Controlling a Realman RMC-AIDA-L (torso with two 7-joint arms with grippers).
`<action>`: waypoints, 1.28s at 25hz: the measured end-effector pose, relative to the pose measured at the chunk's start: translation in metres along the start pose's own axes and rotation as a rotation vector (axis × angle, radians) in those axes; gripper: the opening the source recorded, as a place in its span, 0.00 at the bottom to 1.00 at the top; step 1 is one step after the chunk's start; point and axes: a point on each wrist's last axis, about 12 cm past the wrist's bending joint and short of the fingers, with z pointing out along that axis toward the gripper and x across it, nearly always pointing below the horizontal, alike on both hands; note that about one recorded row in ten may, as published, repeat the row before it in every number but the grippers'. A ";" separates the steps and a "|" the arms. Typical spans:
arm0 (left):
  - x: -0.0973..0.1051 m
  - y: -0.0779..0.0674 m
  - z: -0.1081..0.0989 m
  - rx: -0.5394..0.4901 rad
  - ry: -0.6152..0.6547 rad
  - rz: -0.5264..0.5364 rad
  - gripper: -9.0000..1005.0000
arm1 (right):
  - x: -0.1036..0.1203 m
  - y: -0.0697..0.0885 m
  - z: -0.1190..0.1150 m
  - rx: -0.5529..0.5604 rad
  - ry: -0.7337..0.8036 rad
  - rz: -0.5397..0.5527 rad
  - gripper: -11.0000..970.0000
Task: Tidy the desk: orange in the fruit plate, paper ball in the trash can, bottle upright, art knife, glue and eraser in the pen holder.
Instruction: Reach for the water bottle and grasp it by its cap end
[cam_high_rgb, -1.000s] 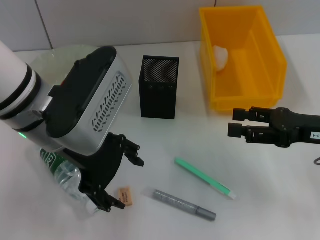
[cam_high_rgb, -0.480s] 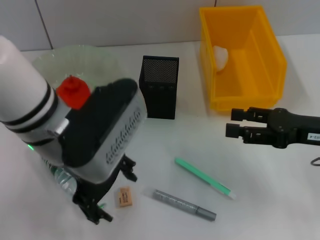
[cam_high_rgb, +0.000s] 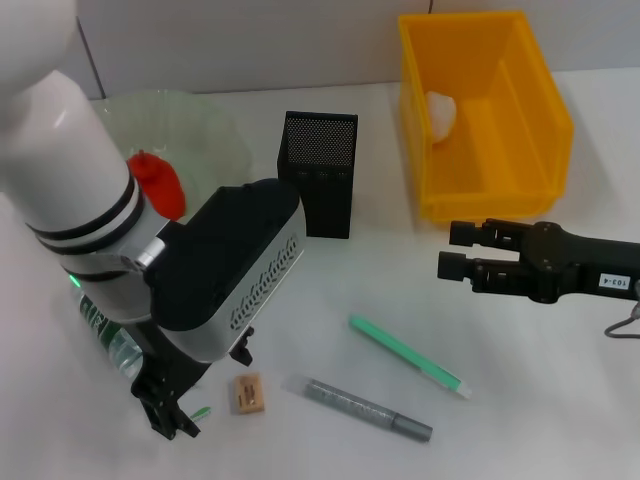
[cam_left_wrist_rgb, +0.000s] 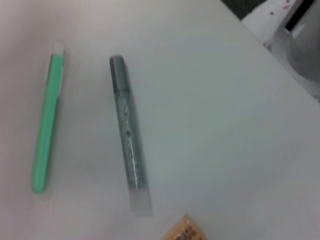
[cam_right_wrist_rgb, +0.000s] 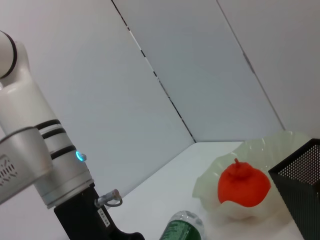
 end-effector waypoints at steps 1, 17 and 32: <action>0.001 0.002 0.002 0.009 0.015 -0.001 0.84 | 0.000 0.000 0.000 0.003 -0.001 -0.001 0.81; 0.011 0.003 0.020 0.070 0.082 -0.013 0.83 | -0.001 -0.002 0.001 0.015 -0.009 -0.011 0.81; 0.005 0.001 0.031 0.089 0.112 0.026 0.74 | 0.005 0.000 -0.002 0.015 -0.012 0.009 0.81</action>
